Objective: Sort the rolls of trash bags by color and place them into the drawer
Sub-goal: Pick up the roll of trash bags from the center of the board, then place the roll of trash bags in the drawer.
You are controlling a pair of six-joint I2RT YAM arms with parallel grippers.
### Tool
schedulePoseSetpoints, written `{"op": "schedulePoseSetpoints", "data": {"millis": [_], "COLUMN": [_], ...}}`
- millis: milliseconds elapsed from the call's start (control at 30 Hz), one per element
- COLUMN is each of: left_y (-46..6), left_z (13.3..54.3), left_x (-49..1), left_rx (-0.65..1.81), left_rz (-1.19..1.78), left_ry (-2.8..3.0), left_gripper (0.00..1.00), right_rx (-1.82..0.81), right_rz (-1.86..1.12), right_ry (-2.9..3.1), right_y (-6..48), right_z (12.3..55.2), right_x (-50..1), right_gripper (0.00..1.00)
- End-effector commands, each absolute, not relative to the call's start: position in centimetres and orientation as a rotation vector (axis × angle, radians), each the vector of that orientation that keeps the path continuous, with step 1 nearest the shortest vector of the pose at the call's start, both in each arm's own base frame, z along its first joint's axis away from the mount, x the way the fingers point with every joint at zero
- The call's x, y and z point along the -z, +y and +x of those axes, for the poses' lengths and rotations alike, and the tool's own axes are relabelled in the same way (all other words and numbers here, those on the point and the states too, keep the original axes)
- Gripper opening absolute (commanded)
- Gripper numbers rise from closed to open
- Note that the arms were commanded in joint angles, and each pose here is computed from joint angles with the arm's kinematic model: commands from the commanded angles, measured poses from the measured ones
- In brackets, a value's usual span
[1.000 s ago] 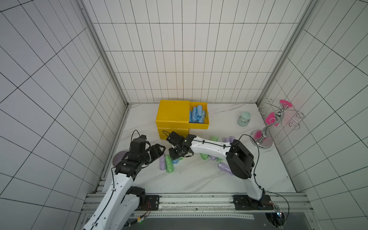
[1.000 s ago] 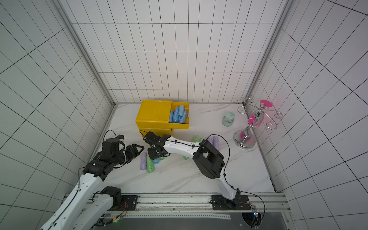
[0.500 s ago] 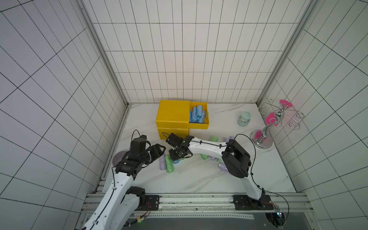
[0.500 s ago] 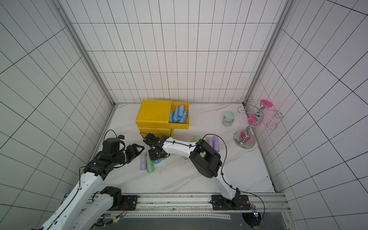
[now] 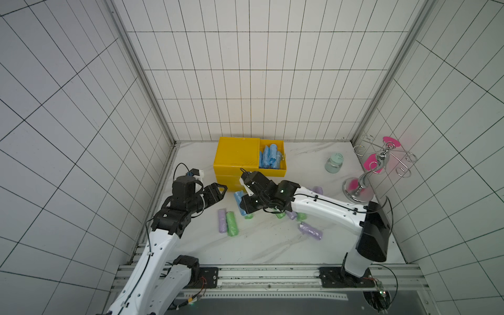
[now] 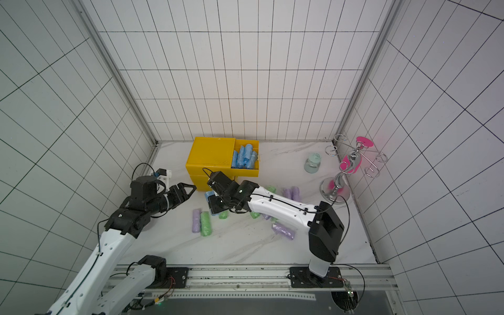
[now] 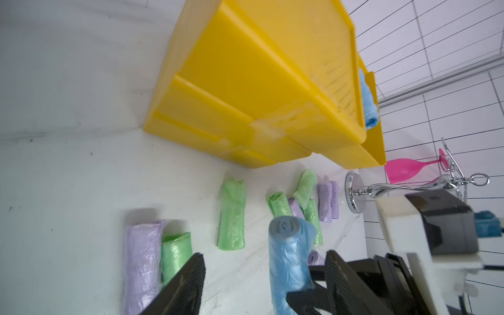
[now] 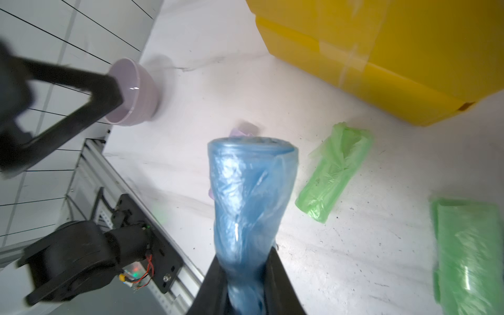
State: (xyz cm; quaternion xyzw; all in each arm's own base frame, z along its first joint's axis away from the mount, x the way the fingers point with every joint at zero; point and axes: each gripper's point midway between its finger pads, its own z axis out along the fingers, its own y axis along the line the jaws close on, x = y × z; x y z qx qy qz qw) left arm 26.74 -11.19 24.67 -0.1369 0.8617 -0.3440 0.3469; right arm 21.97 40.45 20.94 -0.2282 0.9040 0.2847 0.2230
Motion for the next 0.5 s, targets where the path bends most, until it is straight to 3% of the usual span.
{"op": "schedulePoseSetpoints", "data": {"millis": [0, 267, 467], "left_y": [-11.2, -11.1, -10.3], "left_z": [28.0, 33.0, 36.7], "left_x": [-28.0, -33.4, -34.1], "left_rx": [0.837, 0.724, 0.621], "left_rz": [-0.25, -0.151, -0.143], "left_ry": [2.195, 2.126, 2.125], "left_gripper": [0.69, 0.69, 0.69], "right_rx": [-0.774, -0.735, -0.725], "right_rz": [-0.571, -0.279, -0.128], "right_ry": [2.478, 2.356, 2.339], "right_y": [37.5, 29.8, 28.3], "right_z": [22.1, 29.5, 36.3], "right_x": [-23.1, -29.9, -31.6], "right_gripper": [0.18, 0.18, 0.17]}}
